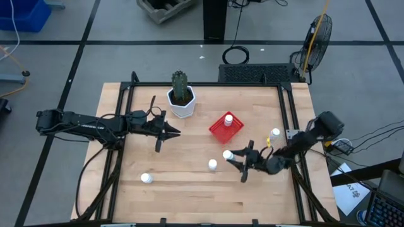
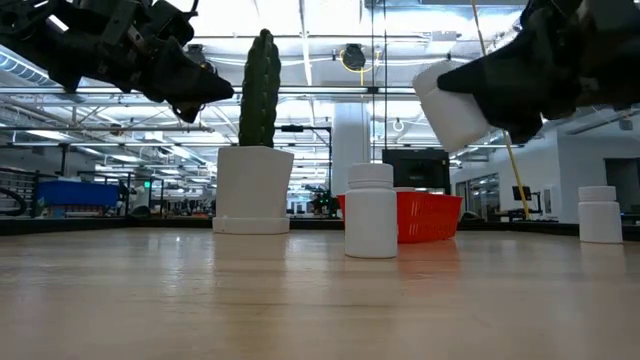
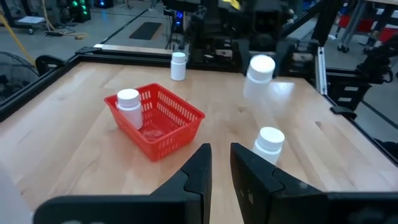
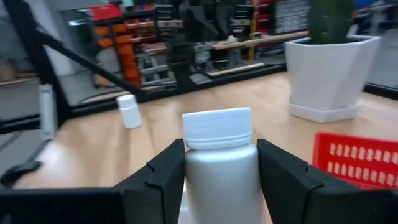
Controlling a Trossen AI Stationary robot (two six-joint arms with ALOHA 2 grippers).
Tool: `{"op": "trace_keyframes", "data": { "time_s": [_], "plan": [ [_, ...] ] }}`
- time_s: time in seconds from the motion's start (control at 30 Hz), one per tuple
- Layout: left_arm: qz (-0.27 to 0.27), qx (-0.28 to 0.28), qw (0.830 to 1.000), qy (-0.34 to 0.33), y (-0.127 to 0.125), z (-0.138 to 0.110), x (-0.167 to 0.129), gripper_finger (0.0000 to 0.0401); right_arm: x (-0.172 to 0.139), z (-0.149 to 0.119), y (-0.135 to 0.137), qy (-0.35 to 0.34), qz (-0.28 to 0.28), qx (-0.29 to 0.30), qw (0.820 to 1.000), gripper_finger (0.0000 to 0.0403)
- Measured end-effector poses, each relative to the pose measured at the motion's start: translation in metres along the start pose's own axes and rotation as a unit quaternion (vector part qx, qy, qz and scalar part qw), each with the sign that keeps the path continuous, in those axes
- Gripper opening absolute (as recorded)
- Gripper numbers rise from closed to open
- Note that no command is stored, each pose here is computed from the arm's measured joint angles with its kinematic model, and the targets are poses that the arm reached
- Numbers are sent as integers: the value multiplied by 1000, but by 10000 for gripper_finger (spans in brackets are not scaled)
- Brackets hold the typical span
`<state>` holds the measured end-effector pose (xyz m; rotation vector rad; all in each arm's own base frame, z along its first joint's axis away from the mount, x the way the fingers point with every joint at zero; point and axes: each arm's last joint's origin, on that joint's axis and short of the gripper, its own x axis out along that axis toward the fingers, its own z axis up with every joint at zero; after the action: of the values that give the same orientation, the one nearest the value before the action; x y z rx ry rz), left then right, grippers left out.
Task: Pick and place pill bottles into a basket
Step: Put the white pill bottle into the red bin
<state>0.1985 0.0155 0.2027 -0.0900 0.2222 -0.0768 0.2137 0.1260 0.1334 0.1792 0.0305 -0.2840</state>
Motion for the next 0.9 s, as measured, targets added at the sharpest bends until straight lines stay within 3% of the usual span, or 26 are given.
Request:
{"op": "trace_keyframes", "data": {
  "time_s": [0.4,0.6,0.9],
  "plan": [
    [4,-17,1000,0,0,0,0,62,21,-54,45,-22,-92,6,995,159],
    [4,-24,1000,-1,0,0,0,62,7,-77,48,-40,-156,31,986,158],
    [4,-23,1000,-1,0,0,0,62,-1,-92,46,-39,-173,26,984,160]
  ]
}}
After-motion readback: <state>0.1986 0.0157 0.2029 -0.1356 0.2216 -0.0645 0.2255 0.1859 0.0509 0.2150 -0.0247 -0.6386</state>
